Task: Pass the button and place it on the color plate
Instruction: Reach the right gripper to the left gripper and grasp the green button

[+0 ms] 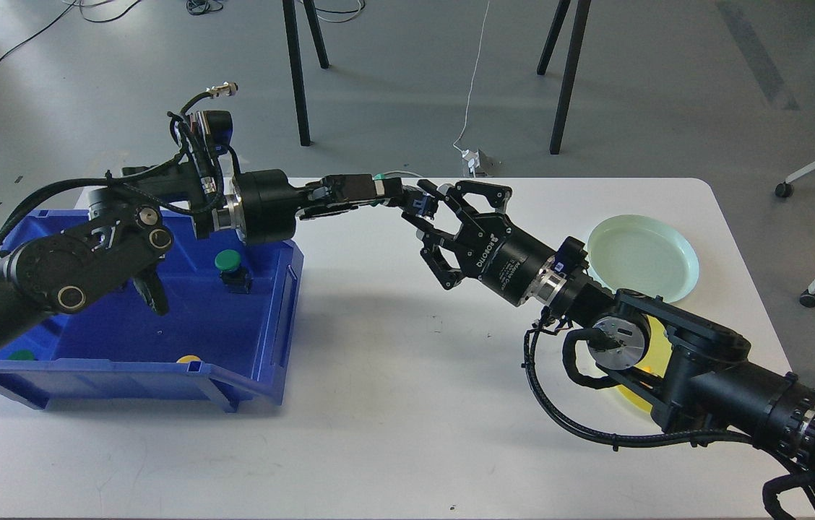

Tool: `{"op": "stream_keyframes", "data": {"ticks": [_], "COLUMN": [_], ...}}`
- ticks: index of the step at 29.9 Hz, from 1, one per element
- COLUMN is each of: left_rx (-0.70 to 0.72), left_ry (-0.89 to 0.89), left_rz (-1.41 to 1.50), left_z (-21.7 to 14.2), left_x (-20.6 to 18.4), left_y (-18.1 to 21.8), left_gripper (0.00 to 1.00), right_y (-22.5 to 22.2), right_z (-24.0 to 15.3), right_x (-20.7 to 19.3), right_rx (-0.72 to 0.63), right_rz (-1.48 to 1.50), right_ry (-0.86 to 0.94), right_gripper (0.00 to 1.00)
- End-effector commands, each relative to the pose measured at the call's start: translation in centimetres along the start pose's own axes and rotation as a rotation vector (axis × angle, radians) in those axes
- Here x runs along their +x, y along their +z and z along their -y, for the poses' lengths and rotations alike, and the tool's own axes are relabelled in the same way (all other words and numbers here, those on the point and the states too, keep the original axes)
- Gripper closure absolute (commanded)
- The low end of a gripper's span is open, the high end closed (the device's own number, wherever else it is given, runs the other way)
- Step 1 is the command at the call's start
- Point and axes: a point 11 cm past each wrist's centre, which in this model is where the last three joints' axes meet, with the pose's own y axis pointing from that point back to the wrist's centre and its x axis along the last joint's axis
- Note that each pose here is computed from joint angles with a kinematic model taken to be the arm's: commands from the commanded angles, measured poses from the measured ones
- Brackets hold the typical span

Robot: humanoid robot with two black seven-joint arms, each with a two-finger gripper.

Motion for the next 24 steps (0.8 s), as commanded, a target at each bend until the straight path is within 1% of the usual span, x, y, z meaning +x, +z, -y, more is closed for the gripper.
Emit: {"op": "stream_keyframes", "data": {"ticks": [1,8,10,11,12,13,14,15,16,19,22,24], "left_rx": [0.003,0.004,0.004,0.001,-0.001,-0.001,-0.003,-0.004,-0.005,-0.006,-0.009,-0.011], "left_ry": [0.001,0.001,0.001,0.002,0.002,0.001,0.002,0.003,0.002,0.001,0.006,0.008], "left_rz": [-0.001,-0.003,-0.003,-0.002,-0.003,-0.005,-0.005,-0.005,-0.005,-0.005,-0.010,-0.014], "left_z": [-0.1,-0.1,-0.1,0.0,0.0,0.1,0.1,0.1,0.1,0.2,0.2,0.2], "left_x": [0.0,0.0,0.0,0.0,0.0,-0.1,0.0,0.0,0.0,0.0,0.1,0.1], "left_y": [-0.1,-0.2,-0.2,-0.1,0.0,-0.1,0.0,0.1,0.1,0.1,0.1,0.1], "left_gripper": [0.87,0.86,0.83,0.76,0.67,0.53,0.34,0.27,0.27,0.21,0.19,0.19], "right_y": [-0.1,0.0,0.0,0.0,0.0,0.1,0.1,0.1,0.1,0.1,0.0,-0.8], "right_z": [0.1,0.1,0.1,0.1,0.1,0.1,0.1,0.1,0.1,-0.1,-0.5,-1.5], "right_x": [0.0,0.0,0.0,-0.1,-0.1,-0.1,-0.2,-0.2,-0.3,-0.3,0.0,0.8], "right_rx": [-0.005,-0.011,-0.011,-0.012,-0.011,-0.013,-0.013,-0.013,-0.013,-0.014,-0.007,-0.006], "right_rz": [0.000,0.002,0.002,0.001,0.002,0.004,0.004,0.005,0.005,0.006,0.009,-0.008], "right_ry": [0.000,-0.001,-0.001,-0.003,-0.002,-0.003,-0.004,-0.006,-0.007,-0.008,0.000,0.020], "right_gripper": [0.83,0.90,0.91,0.92,0.92,0.93,0.93,0.93,0.93,0.94,0.95,0.95]}}
